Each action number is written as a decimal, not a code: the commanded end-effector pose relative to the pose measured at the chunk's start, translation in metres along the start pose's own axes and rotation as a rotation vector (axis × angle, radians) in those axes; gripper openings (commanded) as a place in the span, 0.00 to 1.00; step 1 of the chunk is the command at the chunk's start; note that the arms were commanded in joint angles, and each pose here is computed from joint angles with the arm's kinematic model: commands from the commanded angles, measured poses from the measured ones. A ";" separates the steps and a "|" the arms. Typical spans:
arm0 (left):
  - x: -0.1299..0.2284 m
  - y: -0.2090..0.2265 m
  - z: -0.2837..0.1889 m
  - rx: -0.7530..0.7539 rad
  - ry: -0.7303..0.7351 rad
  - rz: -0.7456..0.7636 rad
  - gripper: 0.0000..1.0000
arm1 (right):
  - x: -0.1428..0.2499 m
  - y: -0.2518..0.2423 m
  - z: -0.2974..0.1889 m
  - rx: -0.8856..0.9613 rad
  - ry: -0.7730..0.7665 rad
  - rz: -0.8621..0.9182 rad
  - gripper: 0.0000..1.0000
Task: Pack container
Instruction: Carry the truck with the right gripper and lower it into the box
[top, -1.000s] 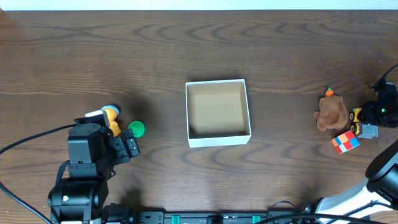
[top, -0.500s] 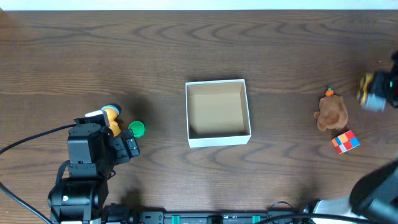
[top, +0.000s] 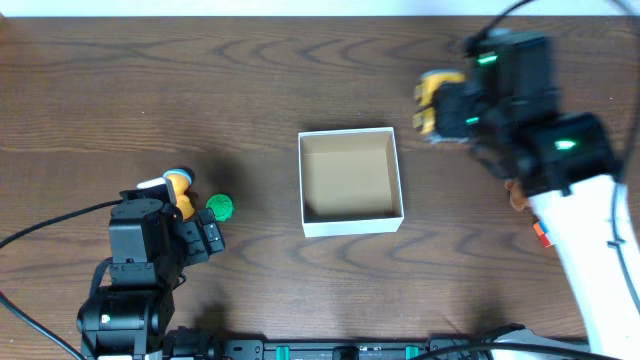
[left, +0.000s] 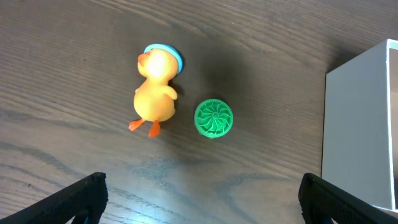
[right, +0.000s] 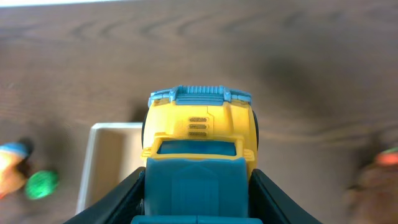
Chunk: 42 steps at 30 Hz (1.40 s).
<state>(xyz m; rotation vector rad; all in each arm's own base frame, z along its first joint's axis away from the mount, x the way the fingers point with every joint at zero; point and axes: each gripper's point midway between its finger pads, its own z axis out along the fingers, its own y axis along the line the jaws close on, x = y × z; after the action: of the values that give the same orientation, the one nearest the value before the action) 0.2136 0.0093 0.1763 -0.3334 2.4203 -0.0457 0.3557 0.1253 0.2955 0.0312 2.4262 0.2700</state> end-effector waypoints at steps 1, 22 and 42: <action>-0.006 0.001 -0.004 -0.007 -0.015 -0.014 0.98 | 0.019 0.018 0.020 0.049 0.051 0.140 0.01; -0.003 0.002 -0.004 -0.010 -0.007 -0.013 0.98 | 0.138 0.031 0.182 0.218 0.504 0.078 0.02; -0.001 0.002 -0.003 -0.012 0.001 -0.013 0.98 | 0.144 0.025 0.187 0.226 0.534 0.028 0.71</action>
<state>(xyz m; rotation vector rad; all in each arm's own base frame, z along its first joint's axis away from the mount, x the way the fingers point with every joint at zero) 0.2109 0.0093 0.1741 -0.3343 2.4344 -0.0433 0.3619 0.2027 0.0669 0.1201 2.9878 0.0207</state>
